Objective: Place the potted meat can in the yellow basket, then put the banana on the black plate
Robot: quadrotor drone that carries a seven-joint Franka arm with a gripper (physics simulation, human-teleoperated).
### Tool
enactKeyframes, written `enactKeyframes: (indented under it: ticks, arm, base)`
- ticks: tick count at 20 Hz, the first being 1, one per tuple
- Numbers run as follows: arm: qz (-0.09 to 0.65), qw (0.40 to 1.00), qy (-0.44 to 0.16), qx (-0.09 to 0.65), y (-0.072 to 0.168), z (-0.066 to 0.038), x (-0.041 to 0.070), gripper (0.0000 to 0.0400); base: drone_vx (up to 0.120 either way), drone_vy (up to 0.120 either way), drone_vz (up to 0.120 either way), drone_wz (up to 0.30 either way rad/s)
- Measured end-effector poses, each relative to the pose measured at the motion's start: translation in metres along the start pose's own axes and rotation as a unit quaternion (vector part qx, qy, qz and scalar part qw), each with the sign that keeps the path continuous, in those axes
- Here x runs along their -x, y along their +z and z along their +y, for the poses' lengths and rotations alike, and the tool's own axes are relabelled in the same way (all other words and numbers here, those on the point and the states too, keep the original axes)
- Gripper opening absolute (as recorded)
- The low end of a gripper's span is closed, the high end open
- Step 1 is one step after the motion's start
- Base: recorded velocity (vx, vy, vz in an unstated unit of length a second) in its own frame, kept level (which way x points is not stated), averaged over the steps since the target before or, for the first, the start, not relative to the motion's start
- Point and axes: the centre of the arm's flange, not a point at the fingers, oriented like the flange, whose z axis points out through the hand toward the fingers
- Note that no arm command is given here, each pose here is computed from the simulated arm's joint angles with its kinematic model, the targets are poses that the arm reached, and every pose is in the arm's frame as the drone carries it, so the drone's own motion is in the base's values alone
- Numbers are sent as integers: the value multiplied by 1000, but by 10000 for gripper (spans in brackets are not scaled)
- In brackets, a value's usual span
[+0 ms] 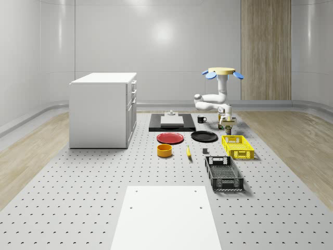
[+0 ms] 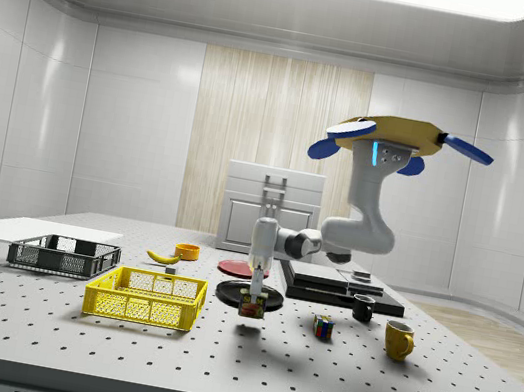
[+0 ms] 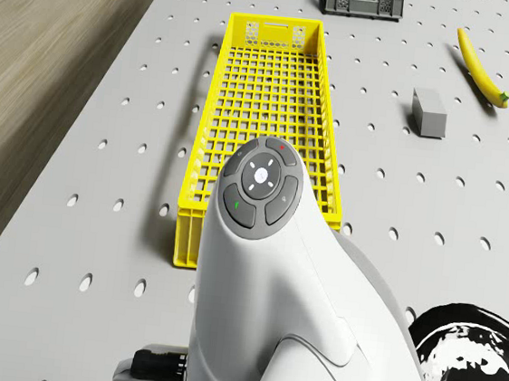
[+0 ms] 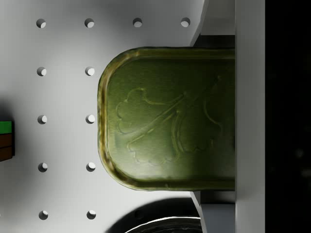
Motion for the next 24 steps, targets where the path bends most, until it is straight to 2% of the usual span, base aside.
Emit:
enactKeyframes:
  ticks: [5, 7, 11, 15, 24]
  arm:
    - [0, 1000, 3, 0, -4, 0, 0, 289]
    - [0, 1000, 3, 0, -5, 0, 0, 289]
    - [0, 1000, 2, 0, -6, 0, 0, 289]
    - [0, 1000, 2, 0, -6, 0, 0, 289]
    - [0, 1000, 2, 0, -7, 0, 0, 289]
  base:
    - [0, 0, 120, 0]
    - [120, 0, 120, 0]
    - [120, 0, 0, 0]
    - [120, 0, 110, 0]
    - [120, 0, 0, 0]
